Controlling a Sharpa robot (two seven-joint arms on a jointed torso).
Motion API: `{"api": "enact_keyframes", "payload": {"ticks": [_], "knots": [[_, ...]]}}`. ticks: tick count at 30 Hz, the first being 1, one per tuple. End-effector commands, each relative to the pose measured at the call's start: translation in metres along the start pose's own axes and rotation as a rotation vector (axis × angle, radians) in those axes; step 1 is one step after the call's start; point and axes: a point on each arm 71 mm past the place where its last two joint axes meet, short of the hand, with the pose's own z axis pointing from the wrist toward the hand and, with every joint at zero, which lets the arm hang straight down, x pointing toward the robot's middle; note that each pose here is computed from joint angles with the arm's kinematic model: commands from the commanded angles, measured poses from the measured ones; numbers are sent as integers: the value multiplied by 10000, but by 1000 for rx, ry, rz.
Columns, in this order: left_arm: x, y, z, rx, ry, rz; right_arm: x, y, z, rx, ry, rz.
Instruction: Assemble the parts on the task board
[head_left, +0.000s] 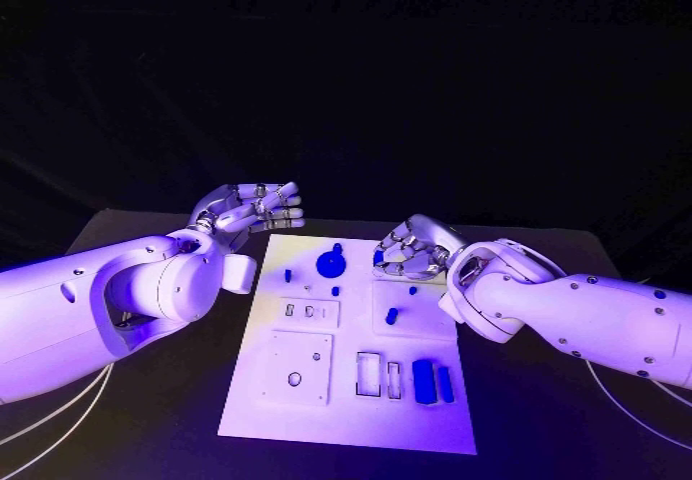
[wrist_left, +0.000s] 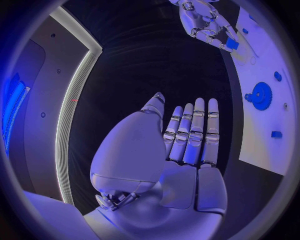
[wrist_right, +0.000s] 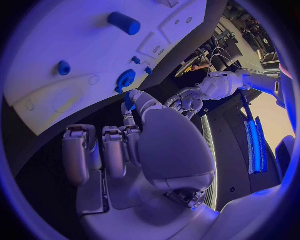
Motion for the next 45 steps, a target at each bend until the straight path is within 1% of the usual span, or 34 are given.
{"api": "enact_keyframes", "payload": {"ticks": [1, 5, 10, 11, 16, 19, 32, 45], "knots": [[46, 10, 20, 1, 22, -4, 131, 105, 40, 14, 43, -56], [65, 30, 35, -3, 25, -4, 286, 271, 83, -35, 57, -104], [70, 38, 42, -4, 26, -4, 478, 419, 107, -89, 74, -152], [70, 38, 42, -4, 26, -4, 495, 429, 108, -93, 75, -156], [76, 40, 43, -4, 27, -4, 703, 536, 108, -136, 94, -192], [75, 41, 44, -4, 27, -4, 786, 581, 109, -153, 100, -205], [84, 47, 47, -10, 33, -6, 973, 639, 148, -169, 117, -228], [78, 47, 49, -11, 33, -6, 1049, 604, 159, -163, 135, -264]]}}
